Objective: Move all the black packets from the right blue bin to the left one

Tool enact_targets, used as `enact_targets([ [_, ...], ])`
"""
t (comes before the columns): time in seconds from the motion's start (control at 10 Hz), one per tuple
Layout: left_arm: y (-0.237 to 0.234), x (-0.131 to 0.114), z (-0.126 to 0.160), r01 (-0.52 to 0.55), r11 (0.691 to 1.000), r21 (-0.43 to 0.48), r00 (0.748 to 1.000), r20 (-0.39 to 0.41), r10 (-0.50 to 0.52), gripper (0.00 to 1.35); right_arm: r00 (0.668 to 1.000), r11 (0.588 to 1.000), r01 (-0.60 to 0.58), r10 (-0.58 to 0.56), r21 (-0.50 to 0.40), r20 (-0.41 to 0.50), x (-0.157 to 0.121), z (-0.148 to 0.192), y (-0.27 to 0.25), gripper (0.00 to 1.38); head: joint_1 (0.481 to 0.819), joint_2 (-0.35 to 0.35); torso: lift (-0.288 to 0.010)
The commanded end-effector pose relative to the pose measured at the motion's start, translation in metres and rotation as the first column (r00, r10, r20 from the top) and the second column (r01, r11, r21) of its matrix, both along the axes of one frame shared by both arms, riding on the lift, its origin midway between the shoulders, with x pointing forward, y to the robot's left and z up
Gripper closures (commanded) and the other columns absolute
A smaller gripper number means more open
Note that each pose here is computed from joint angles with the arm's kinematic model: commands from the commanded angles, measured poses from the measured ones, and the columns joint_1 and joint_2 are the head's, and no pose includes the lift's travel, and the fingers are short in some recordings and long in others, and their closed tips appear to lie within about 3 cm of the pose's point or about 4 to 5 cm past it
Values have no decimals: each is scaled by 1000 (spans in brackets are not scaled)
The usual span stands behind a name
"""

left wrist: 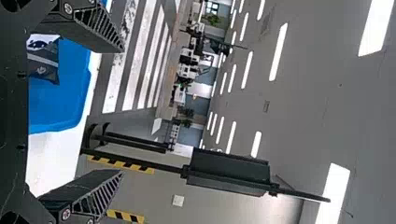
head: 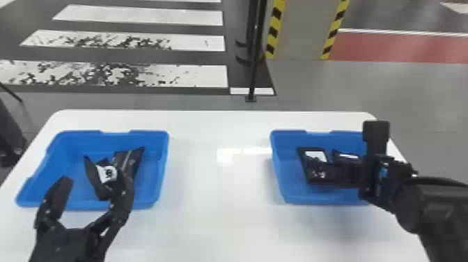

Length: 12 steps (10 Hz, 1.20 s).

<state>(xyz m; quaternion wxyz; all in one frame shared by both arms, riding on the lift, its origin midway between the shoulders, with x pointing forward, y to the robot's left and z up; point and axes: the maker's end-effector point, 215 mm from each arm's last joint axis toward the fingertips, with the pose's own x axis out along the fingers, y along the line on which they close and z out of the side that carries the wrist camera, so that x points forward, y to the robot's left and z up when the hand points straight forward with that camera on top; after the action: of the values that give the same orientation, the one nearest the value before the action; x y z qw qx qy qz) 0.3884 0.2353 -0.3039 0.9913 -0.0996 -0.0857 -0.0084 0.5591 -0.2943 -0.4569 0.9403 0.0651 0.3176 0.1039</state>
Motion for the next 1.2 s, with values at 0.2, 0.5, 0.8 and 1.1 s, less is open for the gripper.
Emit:
enact_targets([
  [0.2,-1,2,-3,6,1000,8,1000,-9,-6,119,999,1000,6,-5,12,-51,-6,-21,2,113,695,-68,-140],
  [0.5,-2,3,-5,12,1000,15,1000,-16,-12,119,994,1000,3,-1,18,-110,-15,-34,6,522,695,-67,-140],
  [0.8,-2,3,-6,11,1000,18,1000,-19,-11,121,990,999,1,5,44,-138,-22,-37,17,1098,695,-62,-140],
  [1.1,-2,4,1,10,1000,17,1000,-2,-10,121,999,998,-16,18,56,-36,-20,-13,29,1182,695,-52,-140],
])
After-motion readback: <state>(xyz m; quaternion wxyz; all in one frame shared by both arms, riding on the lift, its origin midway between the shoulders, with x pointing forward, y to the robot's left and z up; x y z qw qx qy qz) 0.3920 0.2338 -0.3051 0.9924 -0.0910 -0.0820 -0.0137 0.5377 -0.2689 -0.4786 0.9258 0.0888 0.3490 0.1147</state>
